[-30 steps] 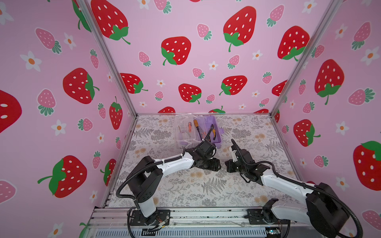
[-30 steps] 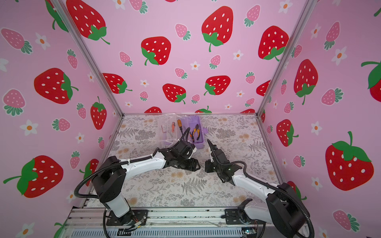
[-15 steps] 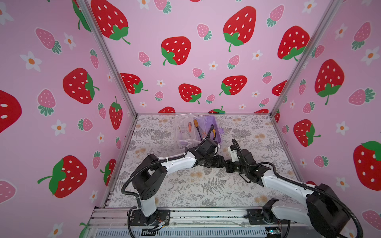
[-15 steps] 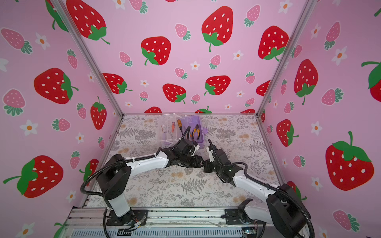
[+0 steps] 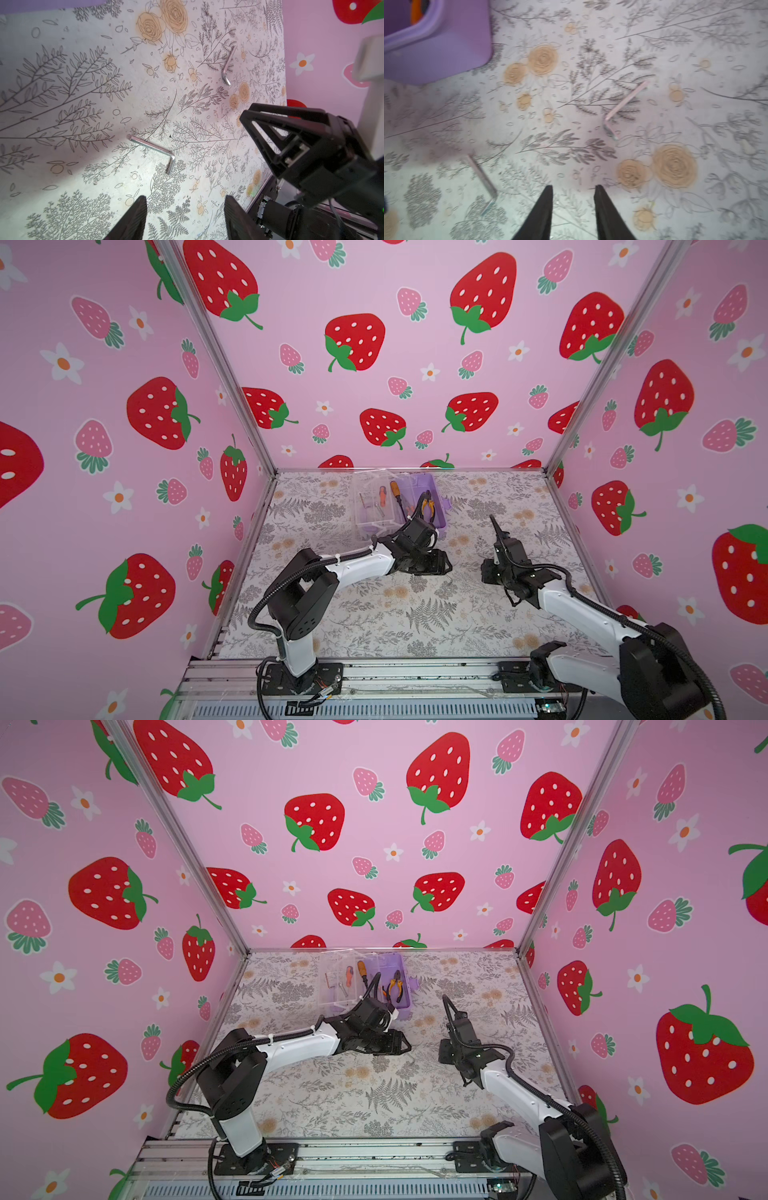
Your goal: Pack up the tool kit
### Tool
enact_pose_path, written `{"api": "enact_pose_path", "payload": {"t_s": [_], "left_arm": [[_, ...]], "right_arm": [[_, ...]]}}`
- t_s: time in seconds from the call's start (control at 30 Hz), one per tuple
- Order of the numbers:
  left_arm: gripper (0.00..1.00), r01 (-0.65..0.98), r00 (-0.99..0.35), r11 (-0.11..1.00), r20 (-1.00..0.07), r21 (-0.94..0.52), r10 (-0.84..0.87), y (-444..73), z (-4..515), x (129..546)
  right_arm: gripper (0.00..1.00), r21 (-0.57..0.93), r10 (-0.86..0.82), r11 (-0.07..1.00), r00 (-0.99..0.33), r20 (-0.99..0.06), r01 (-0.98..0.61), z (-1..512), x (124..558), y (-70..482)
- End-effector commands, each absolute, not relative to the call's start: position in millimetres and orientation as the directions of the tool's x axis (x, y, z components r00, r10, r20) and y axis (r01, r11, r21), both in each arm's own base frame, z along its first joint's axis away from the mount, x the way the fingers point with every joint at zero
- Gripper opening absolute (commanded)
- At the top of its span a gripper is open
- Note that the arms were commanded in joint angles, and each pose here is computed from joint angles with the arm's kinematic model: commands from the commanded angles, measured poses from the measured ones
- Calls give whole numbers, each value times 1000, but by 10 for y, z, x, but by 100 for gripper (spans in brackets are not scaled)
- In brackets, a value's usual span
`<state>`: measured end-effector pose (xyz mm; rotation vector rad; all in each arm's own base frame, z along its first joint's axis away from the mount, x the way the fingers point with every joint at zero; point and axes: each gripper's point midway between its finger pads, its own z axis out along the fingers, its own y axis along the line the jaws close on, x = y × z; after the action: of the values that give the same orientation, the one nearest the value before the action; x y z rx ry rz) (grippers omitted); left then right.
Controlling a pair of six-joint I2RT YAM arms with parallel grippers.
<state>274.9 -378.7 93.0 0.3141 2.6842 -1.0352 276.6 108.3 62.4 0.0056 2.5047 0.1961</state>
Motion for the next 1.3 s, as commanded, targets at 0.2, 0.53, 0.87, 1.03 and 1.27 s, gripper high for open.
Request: {"api": "enact_pose_path", "payload": {"t_s": [0.2,0.53,0.87,1.03,1.27], "left_arm": [[61,280,-948,755,-293,-592,122,-3695,892,2713],[61,290,-940,784,-319,-549,125,-3518,955,2672],[60,269,-943,804,-317,-530,106,-3393,913,2698],[60,227,-949,835,-306,-502,74,-3247,842,2740],[56,71,-963,884,-264,-461,-60,-2814,672,2799]], "right_arm": [[60,114,90,993,-845,-527,35,402,3066,825],[43,153,61,988,-863,-501,-19,156,3477,1042],[8,214,-31,966,-889,-457,-143,-51,3210,1509],[2,297,-129,907,-868,-479,-299,4,2923,2023],[1,347,-310,776,-798,-517,-527,37,2485,2856]]}}
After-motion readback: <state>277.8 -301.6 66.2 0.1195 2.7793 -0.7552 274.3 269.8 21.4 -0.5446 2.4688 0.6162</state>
